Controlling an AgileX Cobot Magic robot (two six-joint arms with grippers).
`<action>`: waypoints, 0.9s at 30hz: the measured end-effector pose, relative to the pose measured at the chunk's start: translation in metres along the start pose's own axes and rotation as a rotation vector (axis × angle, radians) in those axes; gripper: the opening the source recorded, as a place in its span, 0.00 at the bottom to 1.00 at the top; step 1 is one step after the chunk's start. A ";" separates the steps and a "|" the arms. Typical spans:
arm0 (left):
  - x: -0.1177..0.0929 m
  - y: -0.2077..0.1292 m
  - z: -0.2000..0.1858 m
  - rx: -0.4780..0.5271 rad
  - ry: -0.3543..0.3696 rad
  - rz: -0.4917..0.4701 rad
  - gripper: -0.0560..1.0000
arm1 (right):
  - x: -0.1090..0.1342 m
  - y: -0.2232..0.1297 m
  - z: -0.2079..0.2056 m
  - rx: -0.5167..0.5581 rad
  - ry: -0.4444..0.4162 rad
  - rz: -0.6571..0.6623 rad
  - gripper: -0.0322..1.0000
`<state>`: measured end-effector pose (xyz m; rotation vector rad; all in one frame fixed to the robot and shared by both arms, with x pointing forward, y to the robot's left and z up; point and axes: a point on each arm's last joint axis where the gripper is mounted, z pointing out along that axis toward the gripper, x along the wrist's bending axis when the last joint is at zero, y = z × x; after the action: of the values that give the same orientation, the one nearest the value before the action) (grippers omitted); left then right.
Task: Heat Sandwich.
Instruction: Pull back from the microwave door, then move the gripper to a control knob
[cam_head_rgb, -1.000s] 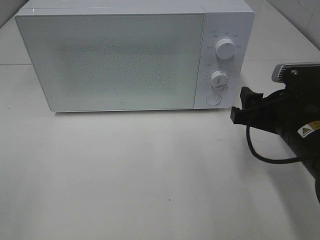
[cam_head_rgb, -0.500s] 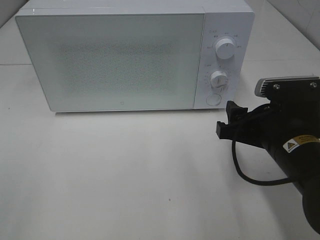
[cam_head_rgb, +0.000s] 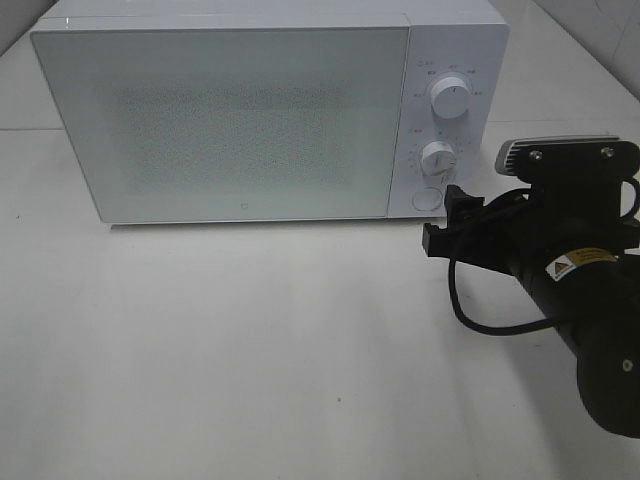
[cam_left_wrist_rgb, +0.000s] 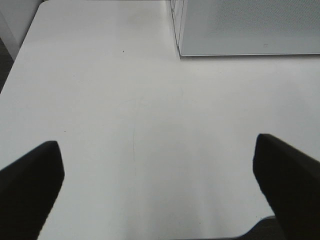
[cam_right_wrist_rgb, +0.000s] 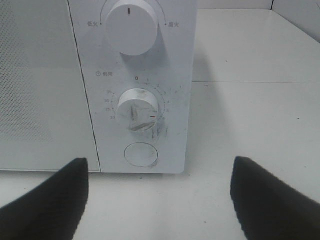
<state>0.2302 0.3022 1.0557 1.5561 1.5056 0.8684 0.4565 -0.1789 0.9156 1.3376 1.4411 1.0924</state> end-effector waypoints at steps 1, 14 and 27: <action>0.000 0.000 0.000 0.000 0.000 0.000 0.97 | 0.001 -0.001 0.003 0.001 0.000 -0.002 0.76; 0.000 0.000 0.000 0.000 0.000 0.000 0.97 | 0.019 -0.002 0.040 -0.018 0.008 -0.002 0.76; 0.000 0.000 0.000 0.000 0.000 0.000 0.97 | 0.021 0.002 0.073 -0.058 0.018 0.003 0.76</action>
<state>0.2302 0.3022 1.0557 1.5561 1.5056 0.8684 0.5267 -0.1544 0.8991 1.2924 1.4104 1.1428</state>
